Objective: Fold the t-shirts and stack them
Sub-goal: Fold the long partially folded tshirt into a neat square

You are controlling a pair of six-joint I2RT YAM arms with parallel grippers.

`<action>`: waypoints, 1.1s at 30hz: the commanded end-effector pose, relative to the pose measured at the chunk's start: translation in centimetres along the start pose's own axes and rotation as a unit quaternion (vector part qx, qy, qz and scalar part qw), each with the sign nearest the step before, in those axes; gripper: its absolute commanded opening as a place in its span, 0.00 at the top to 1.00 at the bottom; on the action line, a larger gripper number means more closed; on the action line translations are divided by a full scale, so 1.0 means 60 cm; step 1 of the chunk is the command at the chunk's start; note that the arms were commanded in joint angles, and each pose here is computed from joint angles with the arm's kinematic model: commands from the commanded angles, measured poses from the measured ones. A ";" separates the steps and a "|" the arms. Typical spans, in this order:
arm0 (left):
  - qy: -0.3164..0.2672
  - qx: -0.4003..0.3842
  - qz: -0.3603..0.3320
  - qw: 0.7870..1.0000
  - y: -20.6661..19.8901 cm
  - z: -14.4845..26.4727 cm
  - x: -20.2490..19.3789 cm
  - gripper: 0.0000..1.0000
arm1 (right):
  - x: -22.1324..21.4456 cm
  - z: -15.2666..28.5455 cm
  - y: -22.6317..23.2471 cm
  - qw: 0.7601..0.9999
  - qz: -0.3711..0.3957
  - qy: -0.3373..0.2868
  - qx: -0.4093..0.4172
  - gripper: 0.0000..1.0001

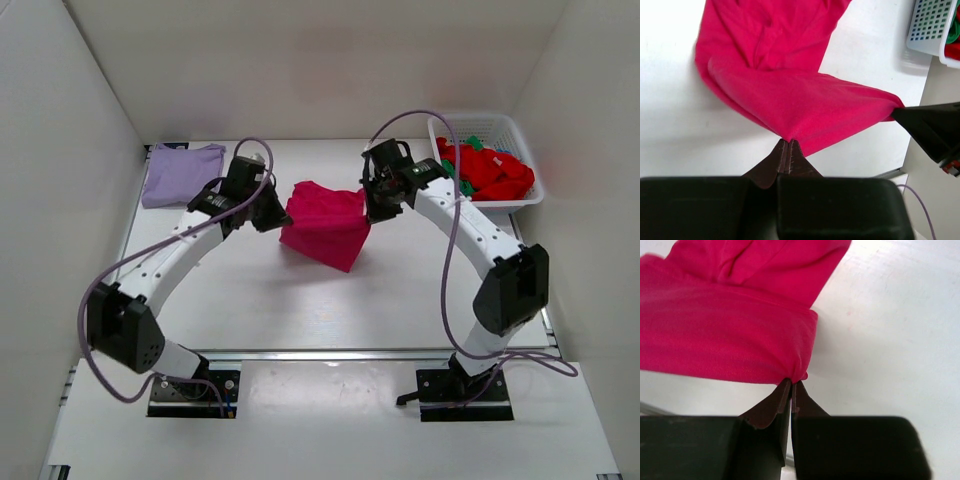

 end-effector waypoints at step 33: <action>-0.016 0.004 0.035 0.999 0.129 0.152 -0.150 1.00 | -0.147 0.119 0.102 1.000 0.018 -0.013 0.021 1.00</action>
Point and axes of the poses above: each gripper's point midway between its finger pads, its own z axis back along the fingers, its own y axis along the line the jaws close on, x = y × z, the point moved 4 cm from there along z, back along the fingers, and after that the axes turned 11 degrees about z, right-handed, at the moved point
